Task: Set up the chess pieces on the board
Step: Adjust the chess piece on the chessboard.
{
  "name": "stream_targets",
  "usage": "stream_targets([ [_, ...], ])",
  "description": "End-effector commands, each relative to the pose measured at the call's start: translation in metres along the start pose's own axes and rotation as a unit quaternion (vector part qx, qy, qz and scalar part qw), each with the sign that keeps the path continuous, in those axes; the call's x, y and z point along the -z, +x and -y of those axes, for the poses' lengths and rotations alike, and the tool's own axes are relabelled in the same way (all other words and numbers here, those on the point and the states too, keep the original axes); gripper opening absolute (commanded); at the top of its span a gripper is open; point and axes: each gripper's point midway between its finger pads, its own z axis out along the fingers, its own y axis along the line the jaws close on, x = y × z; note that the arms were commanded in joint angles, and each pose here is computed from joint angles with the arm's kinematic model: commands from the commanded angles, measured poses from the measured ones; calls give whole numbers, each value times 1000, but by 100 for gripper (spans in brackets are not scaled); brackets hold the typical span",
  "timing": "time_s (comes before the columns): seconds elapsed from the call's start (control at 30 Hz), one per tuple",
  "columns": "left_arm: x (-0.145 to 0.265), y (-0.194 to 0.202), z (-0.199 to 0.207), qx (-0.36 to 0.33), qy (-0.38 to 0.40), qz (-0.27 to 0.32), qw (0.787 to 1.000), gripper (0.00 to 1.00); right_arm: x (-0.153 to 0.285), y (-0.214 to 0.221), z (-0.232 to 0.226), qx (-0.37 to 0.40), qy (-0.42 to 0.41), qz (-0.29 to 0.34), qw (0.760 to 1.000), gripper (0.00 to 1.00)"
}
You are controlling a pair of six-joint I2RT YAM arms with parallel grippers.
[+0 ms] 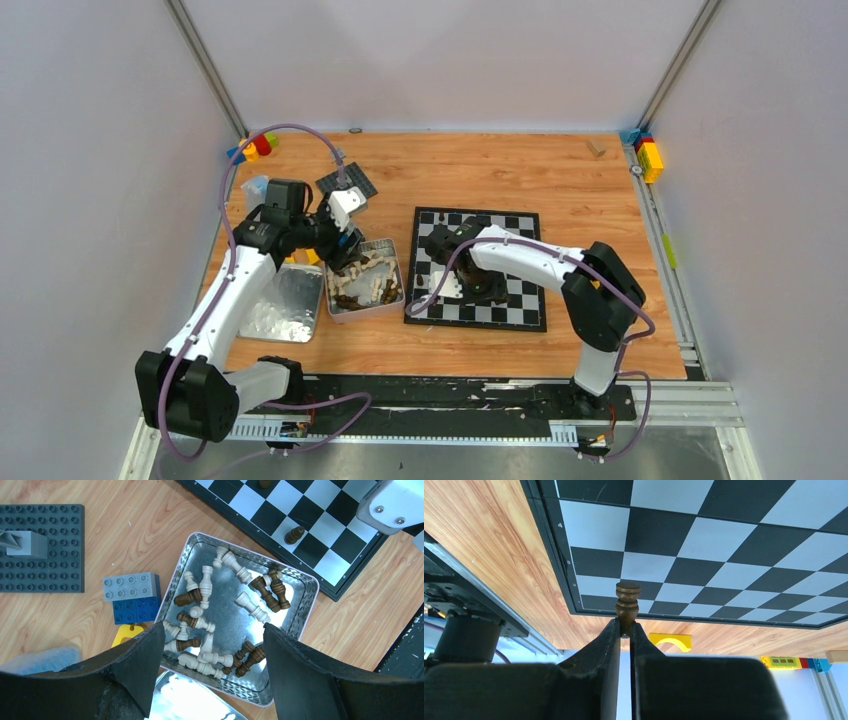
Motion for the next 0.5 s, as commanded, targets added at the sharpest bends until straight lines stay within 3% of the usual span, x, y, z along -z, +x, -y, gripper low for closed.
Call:
stream_targets([
  [0.0, 5, -4, -2, -8, -11, 13, 1000, 79, 6, 17, 3, 24, -6, -61, 998, 2],
  [0.27, 5, -5, -2, -10, -11, 16, 1000, 79, 1, 20, 6, 33, -16, -97, 995, 4],
  [0.47, 4, -4, -2, -10, -10, 15, 1000, 79, -3, 14, 8, 32, -18, -99, 994, 17],
])
